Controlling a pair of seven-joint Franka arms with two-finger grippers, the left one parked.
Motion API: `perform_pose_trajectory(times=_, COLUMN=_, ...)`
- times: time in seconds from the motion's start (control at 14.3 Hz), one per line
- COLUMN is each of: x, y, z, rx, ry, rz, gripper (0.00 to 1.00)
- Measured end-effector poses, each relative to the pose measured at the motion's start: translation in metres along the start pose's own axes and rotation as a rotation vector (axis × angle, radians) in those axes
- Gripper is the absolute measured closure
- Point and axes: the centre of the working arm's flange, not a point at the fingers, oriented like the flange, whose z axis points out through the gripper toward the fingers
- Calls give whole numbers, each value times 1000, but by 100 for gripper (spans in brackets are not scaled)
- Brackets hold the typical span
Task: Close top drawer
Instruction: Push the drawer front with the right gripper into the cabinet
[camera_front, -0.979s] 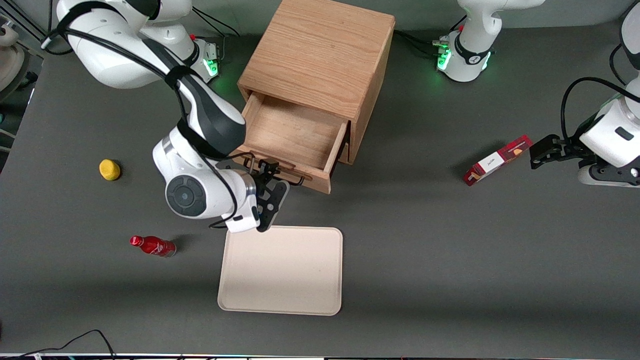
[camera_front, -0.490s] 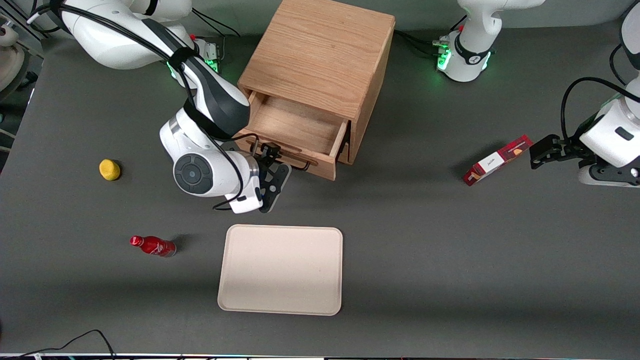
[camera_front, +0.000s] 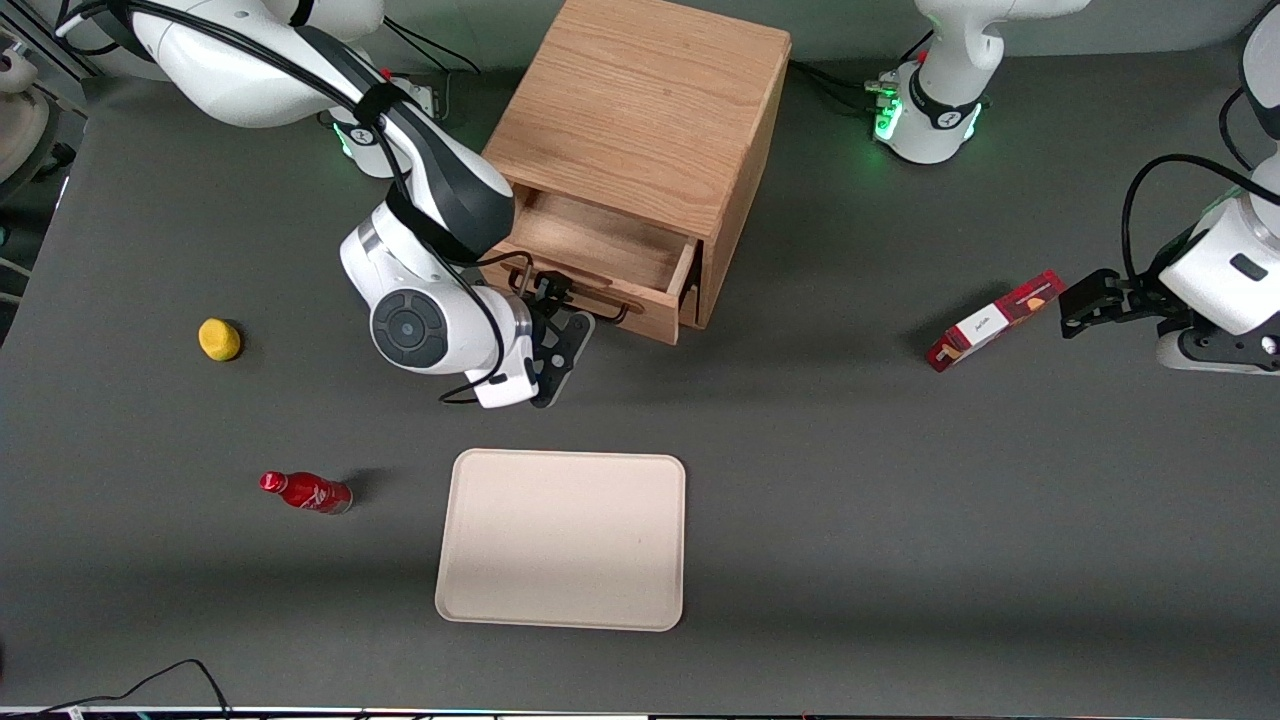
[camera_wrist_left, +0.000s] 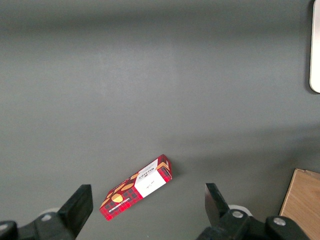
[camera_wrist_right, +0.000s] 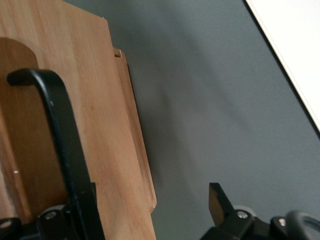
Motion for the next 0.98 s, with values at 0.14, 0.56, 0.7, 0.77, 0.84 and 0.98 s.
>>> perform_pose_trajectory(times=0.14, x=3, y=-8, z=0, rx=3, ry=1, rz=5, gripper=0)
perform_pose_trajectory(times=0.56, x=4, y=-21, z=4, rx=22, ry=-4, rz=6, gripper=0)
perform_pose_trajectory(times=0.7, x=2, y=-31, z=6, rx=44, ry=-4, rz=9, gripper=0)
perform_pose_trajectory(times=0.77, x=0, y=-37, z=5, rx=46, ry=-4, rz=7, gripper=0)
perform_pose_trajectory(times=0.84, x=-1, y=-44, z=4, rx=46, ry=-5, rz=3, gripper=0)
perform_pose_trajectory(times=0.98, x=-3, y=-60, z=4, rx=47, ry=-10, rz=-7, gripper=0)
